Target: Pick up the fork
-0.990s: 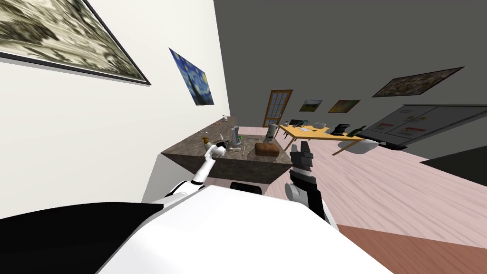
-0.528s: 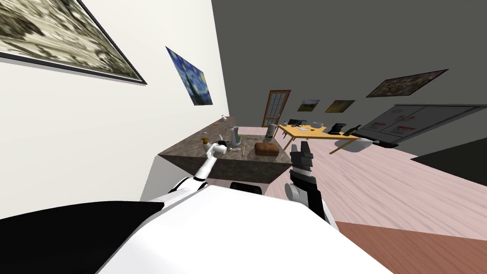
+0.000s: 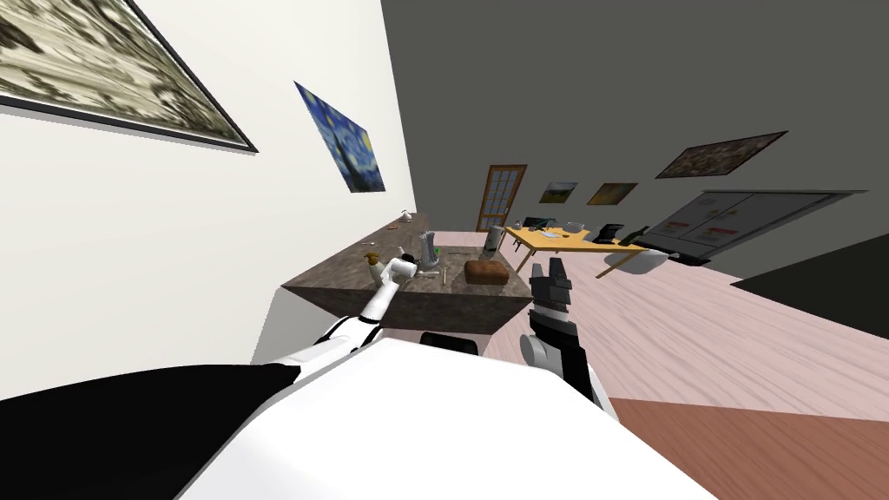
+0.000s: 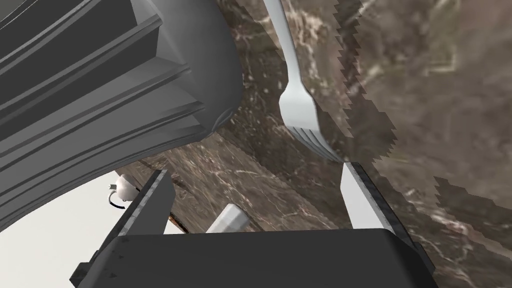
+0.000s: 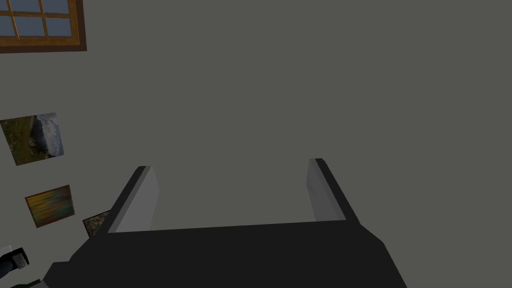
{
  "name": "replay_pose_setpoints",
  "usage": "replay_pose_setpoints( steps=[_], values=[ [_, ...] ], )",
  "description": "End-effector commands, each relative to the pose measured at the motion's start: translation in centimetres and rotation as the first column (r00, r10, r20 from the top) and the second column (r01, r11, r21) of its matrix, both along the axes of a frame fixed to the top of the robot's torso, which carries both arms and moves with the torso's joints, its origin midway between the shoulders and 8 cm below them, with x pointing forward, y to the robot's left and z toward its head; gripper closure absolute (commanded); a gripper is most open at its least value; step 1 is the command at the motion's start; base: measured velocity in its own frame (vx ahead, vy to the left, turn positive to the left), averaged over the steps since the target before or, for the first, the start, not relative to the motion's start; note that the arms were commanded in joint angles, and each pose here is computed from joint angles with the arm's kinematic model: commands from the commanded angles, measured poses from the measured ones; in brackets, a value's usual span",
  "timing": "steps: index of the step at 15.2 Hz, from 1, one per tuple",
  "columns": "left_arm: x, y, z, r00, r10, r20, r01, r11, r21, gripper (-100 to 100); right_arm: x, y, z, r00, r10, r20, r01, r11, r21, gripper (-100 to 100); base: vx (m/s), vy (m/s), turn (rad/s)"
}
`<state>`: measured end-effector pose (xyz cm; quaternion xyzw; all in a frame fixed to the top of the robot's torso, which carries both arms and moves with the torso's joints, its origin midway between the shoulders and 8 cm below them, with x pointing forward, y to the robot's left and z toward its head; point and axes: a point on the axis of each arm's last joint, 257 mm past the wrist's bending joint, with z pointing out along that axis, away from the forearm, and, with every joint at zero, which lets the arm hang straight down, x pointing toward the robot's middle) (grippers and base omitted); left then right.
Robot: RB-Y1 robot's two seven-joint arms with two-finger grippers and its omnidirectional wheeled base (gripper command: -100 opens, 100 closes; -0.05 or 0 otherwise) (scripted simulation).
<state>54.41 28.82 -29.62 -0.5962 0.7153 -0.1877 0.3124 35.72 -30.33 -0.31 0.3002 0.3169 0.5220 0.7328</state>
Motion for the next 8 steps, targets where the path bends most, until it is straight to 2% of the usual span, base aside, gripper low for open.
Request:
replay_pose_setpoints(
  steps=[1, 5, 7, 8],
  values=[
    [-0.4, 0.0, -0.4, 1.0, 0.005, -0.028, -0.005, 1.0, 0.001, -100, 0.0, 0.0, 0.0, 1.0, 0.0, 0.0, 0.0, 1.0, 0.0, 0, 0.005, 0.014, 0.007],
    [-0.8, -0.9, -0.9, 0.994, 0.007, -0.112, -0.008, 1.0, -0.006, -100, 0.0, 0.0, 0.0, 1.0, 0.0, 0.0, 0.0, 1.0, 0.0, 0, 0.011, 0.021, -0.05],
    [-1.5, -0.7, -1.3, 0.99, 0.014, -0.143, -0.015, 1.0, -0.002, -100, 0.0, 0.0, 0.0, 1.0, 0.0, 0.0, 0.0, 1.0, 0.0, 0, 0.015, 0.026, -0.044],
    [-1.3, -1.3, -1.3, 0.986, 0.01, -0.164, -0.011, 1.0, -0.008, -100, 0.0, 0.0, 0.0, 1.0, 0.0, 0.0, 0.0, 1.0, 0.0, 0, 0.016, 0.023, -0.05]
  ],
)
